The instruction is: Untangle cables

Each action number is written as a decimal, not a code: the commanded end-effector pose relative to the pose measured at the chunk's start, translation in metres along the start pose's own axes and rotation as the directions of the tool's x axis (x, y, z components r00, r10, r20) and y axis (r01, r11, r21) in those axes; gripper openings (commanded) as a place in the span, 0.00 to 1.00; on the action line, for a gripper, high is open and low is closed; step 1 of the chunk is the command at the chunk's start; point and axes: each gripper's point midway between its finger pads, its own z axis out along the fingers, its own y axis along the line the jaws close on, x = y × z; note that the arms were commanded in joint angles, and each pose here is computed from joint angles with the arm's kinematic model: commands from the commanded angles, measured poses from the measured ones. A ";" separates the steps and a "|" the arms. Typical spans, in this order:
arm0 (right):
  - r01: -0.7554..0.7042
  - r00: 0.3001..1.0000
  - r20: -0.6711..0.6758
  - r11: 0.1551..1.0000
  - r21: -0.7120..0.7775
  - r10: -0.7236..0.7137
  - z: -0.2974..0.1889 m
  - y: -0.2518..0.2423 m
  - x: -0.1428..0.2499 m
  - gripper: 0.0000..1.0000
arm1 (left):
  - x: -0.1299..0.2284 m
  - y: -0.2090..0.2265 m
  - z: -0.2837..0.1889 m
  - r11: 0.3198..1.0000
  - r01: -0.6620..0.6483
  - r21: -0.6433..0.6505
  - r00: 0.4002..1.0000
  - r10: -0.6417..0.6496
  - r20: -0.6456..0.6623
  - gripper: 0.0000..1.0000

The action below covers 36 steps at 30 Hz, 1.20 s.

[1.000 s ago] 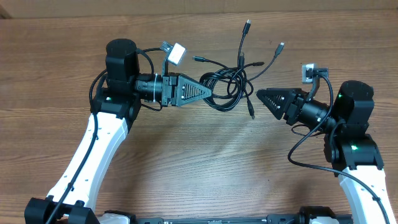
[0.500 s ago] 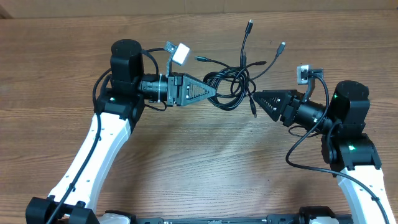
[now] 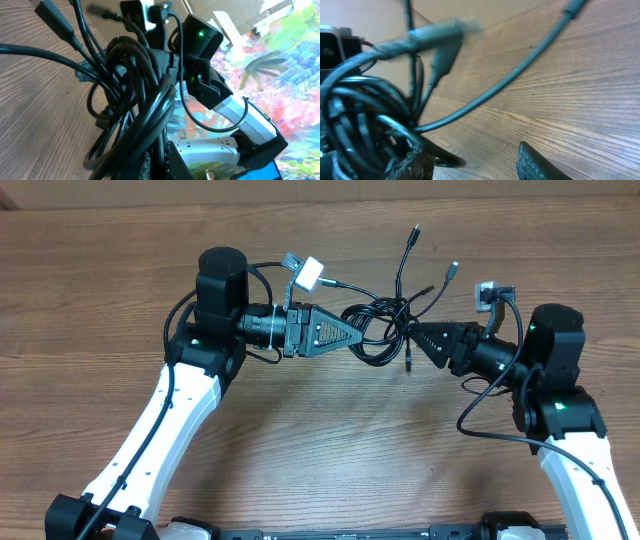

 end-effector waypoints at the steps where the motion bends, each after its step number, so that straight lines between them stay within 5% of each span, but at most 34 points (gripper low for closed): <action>1: -0.003 1.000 0.002 1.000 0.030 0.003 0.005 -0.008 -0.004 0.50 | 0.000 -0.020 0.001 0.998 -0.047 0.033 0.999 0.047 -0.016 0.04; 10: -0.005 0.999 -0.033 0.998 0.056 0.007 0.014 -0.025 0.003 0.50 | 0.000 -0.020 0.001 0.999 -0.043 0.033 0.999 0.044 -0.017 0.04; 22: -0.092 0.996 0.063 0.850 0.520 0.069 -0.010 -0.112 0.003 0.50 | 0.004 -0.025 0.000 0.998 -0.023 0.062 0.999 0.025 -0.041 0.04; 36: -0.060 0.992 -0.097 0.970 0.236 0.085 0.009 -0.062 0.029 0.50 | -0.017 -0.003 -0.019 0.998 0.045 -0.044 0.996 -0.042 0.073 0.04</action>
